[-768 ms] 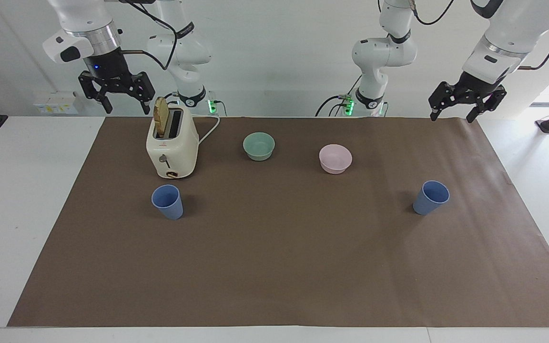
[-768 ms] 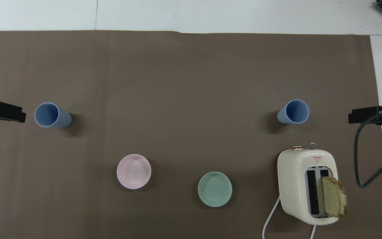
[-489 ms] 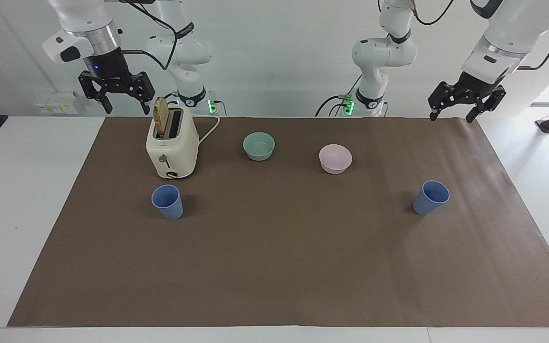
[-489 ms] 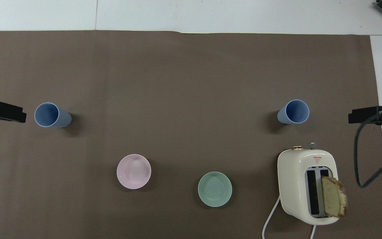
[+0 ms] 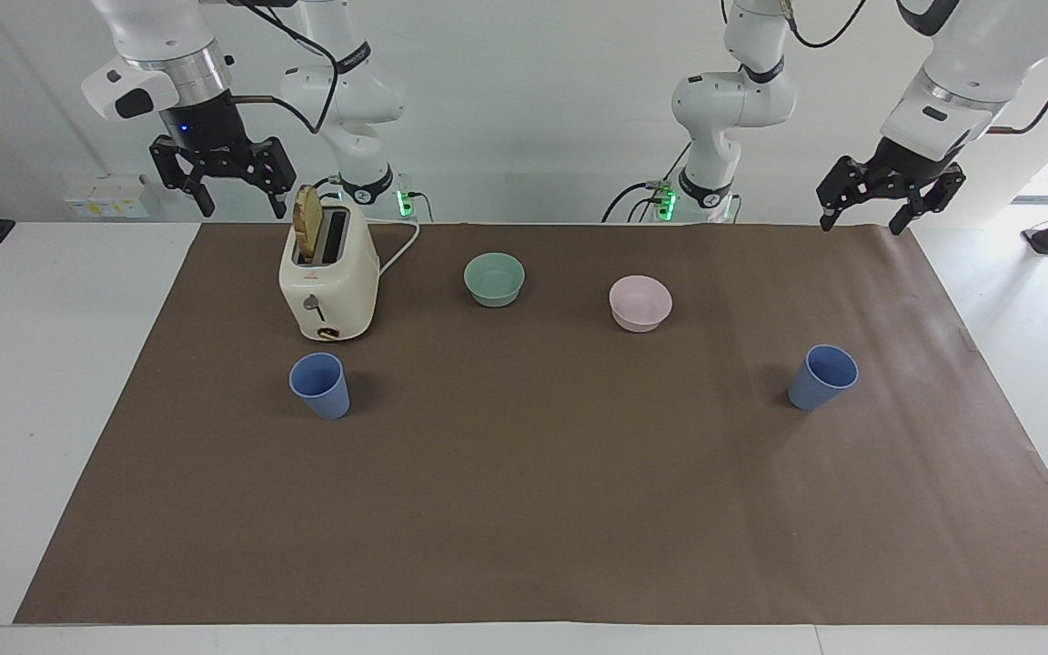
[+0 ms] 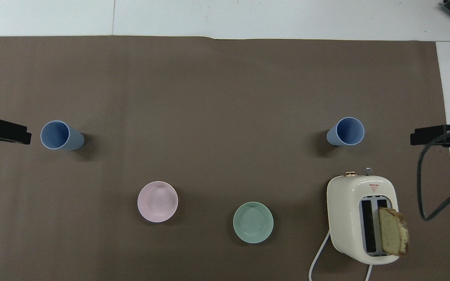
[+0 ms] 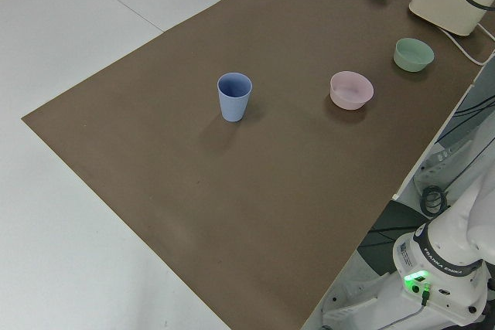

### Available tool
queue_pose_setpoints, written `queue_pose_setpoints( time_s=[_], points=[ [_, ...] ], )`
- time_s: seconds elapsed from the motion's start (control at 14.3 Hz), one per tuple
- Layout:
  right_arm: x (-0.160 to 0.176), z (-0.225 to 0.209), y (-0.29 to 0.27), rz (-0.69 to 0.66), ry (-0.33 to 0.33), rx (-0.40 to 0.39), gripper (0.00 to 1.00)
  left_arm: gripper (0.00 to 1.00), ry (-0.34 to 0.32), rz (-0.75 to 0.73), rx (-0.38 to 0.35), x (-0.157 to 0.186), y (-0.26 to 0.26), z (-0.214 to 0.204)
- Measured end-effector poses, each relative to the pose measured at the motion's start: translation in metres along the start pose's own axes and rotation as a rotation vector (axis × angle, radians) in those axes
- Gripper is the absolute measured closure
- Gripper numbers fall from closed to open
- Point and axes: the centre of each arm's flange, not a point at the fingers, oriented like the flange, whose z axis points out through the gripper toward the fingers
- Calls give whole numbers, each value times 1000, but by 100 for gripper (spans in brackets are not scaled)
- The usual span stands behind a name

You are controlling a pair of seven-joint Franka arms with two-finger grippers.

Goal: Stack blue cups with both arms

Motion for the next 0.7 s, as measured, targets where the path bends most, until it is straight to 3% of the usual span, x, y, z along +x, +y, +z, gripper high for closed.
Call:
queue_pose_setpoints(
  time_s=[0.42,0.7],
  points=[
    [0,0,0,0,0,0,0,0,35,-26,2,7,-14,8],
    [0,0,0,0,0,0,0,0,66,-95,5,25,-54,61]
  ],
)
